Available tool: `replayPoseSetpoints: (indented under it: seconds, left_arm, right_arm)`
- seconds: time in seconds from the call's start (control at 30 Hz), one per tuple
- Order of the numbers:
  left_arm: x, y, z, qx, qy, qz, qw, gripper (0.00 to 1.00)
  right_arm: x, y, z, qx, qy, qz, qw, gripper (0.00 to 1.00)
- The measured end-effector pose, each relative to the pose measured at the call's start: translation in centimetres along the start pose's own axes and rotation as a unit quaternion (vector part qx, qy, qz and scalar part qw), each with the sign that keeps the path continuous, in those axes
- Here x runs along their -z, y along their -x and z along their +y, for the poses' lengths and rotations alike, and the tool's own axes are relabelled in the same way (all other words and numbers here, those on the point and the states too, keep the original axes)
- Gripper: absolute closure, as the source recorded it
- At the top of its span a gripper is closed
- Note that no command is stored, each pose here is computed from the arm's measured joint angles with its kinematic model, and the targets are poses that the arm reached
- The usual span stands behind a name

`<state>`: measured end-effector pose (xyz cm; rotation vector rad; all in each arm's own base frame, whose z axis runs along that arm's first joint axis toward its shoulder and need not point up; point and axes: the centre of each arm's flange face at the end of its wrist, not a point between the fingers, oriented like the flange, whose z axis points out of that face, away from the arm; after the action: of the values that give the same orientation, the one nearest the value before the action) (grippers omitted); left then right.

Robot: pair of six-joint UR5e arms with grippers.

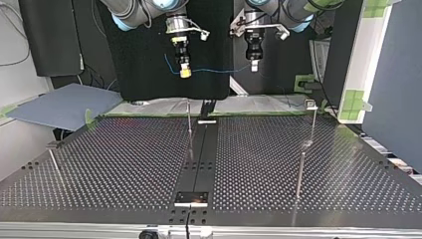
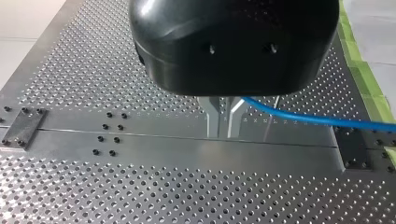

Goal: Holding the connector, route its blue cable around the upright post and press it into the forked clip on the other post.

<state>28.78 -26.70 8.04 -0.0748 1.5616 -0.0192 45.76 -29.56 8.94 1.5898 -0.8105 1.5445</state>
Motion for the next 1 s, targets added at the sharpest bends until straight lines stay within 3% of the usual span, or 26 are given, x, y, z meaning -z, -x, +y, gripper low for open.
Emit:
replayPoseSetpoints:
  seconds: [0.17, 0.33, 1.0]
  left_arm:
    - [0.0, 0.0, 0.0, 0.0, 0.0, 0.0, 1.0, 0.92]
    - [0.0, 0.0, 0.0, 0.0, 0.0, 0.0, 1.0, 0.99]
    - [0.0, 0.0, 0.0, 0.0, 0.0, 0.0, 1.0, 0.99]
  right_arm:
    - [0.0, 0.0, 0.0, 0.0, 0.0, 0.0, 1.0, 1.0]
    - [0.0, 0.0, 0.0, 0.0, 0.0, 0.0, 1.0, 1.0]
    - [0.0, 0.0, 0.0, 0.0, 0.0, 0.0, 1.0, 1.0]
